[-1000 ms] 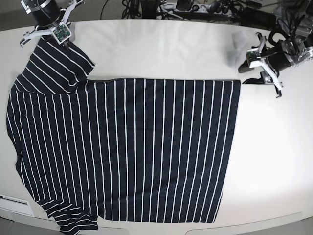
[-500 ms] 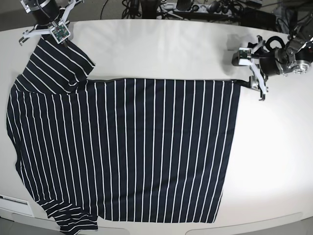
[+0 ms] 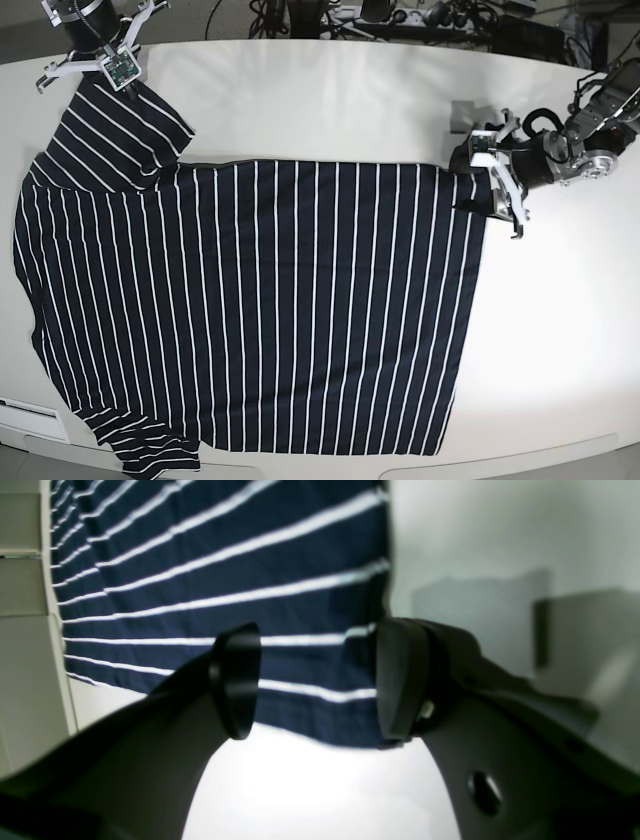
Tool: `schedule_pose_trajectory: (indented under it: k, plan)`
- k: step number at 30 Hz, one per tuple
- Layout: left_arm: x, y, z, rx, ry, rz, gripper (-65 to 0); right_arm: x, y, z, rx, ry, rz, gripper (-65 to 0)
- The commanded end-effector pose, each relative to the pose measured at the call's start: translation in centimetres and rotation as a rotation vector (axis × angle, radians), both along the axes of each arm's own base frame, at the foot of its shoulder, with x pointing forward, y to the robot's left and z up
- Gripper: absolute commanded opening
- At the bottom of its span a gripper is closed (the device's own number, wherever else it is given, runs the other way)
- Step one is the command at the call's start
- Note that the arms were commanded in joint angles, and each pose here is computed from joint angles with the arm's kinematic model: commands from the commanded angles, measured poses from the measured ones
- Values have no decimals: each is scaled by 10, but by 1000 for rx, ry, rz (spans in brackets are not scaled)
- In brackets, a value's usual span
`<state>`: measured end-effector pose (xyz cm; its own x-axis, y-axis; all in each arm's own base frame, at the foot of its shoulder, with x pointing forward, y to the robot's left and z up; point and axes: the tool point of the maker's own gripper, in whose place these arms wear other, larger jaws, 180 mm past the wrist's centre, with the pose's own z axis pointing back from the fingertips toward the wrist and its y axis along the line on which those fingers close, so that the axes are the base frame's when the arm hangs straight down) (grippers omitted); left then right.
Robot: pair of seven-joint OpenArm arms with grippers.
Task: Fold the T-shirt properly
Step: 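Pinch the shirt edge corners with both grippers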
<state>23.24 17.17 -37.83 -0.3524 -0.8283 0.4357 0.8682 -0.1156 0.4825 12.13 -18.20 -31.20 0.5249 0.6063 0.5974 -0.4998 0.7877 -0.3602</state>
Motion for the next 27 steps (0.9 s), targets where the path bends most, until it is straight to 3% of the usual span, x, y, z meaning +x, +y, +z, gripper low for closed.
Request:
schedule_pose_trajectory:
  k: [1, 2, 5, 7, 10, 11, 17, 23, 27]
  plan:
    - [-4, 18, -13, 95, 25, 2, -275, 3, 0, 7, 0, -27, 3, -650]
    - [-3, 17, -14, 92, 24, 5, -275, 3, 0, 7, 0, -27, 3, -648]
    - [-2, 13, -15, 84, 24, 6, -287, 3, 1, 7, 1, -25, 8, -547]
    - [-2, 14, -15, 87, 23, 7, -387, 1, 4, 6, 5, -15, 26, -481]
    - [-2, 14, -15, 89, 20, 10, -628, 1, 4, 6, 6, -14, 30, -393]
    - [-1, 15, -15, 90, 18, 10, -650, 2, 4, 6, 5, -19, 30, -375]
    - [1, 20, -17, 118, 13, 27, -650, 7, -2, -10, 6, 1, 33, -361]
    - [10, 18, -11, 100, -40, 47, -650, -7, -11, -51, 54, 123, 15, -360]
    - [10, 18, -11, 99, -39, 46, -650, -9, -27, -71, 38, 161, -28, -315]
